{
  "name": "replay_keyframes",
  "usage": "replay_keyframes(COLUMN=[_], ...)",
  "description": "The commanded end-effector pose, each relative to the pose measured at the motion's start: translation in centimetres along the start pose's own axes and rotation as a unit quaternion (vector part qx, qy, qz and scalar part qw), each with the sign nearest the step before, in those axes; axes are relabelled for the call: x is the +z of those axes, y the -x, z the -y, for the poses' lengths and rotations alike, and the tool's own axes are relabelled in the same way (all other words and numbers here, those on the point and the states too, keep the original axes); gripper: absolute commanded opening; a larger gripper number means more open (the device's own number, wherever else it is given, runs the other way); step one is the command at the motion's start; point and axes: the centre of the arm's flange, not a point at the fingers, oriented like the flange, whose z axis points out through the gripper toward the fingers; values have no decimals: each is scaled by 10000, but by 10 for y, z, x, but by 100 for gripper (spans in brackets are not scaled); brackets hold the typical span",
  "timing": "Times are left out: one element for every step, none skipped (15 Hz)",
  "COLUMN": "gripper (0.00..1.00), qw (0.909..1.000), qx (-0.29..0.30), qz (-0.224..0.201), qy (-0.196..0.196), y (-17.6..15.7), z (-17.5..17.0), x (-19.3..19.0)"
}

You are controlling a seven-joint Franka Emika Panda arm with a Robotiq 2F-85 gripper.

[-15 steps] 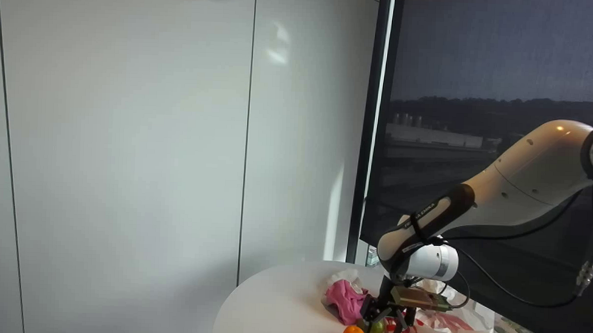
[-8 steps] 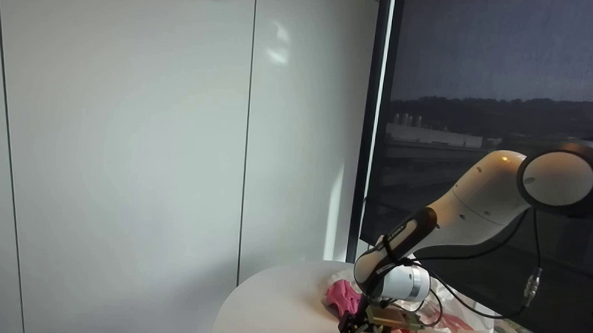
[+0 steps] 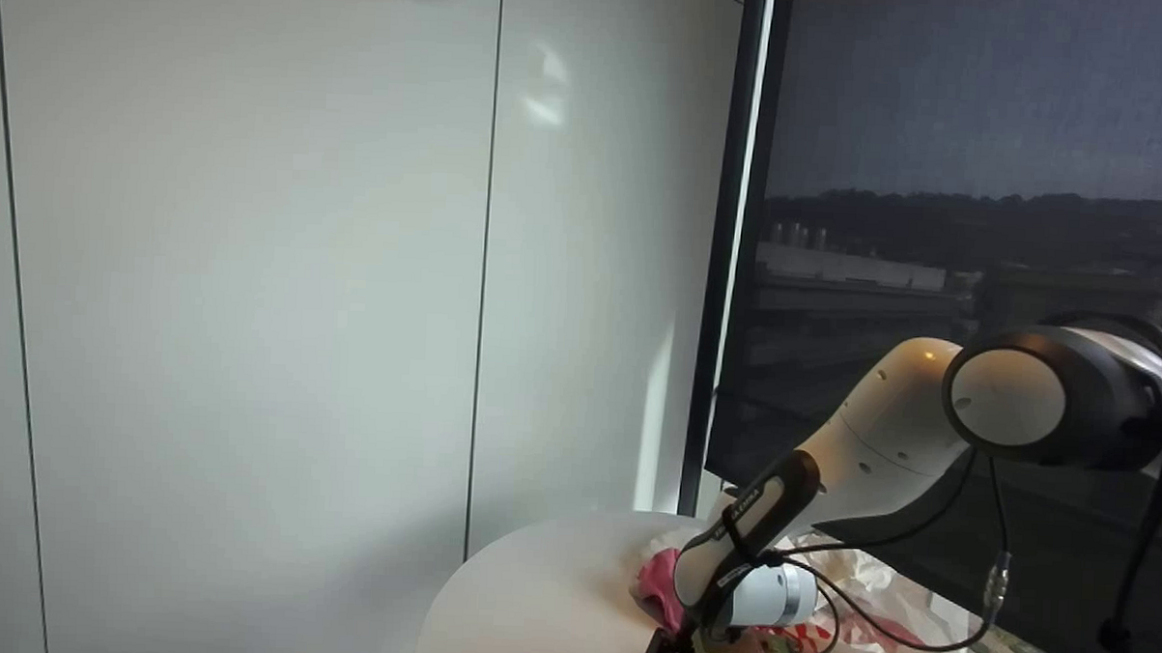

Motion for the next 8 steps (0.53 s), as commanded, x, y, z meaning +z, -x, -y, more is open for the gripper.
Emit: replay_keyframes(gripper=[100, 90, 73, 66, 60, 60, 60, 60], qw=[9997, 9994, 9993, 9990, 9989, 9989, 9991, 9994], qx=[-76, -139, -209, -270, -289, -291, -240, -194], qz=[-170, -192, -214, -231, -253, -243, -196, -149], qy=[187, 233, 238, 261, 266, 282, 281, 246], y=[-9, -10, -10, -10, -11, -12, -12, -13], z=[4, 4, 3, 3, 3, 2, -1, -4], x=[11, 13, 13, 12, 8, 5, -2, -10])
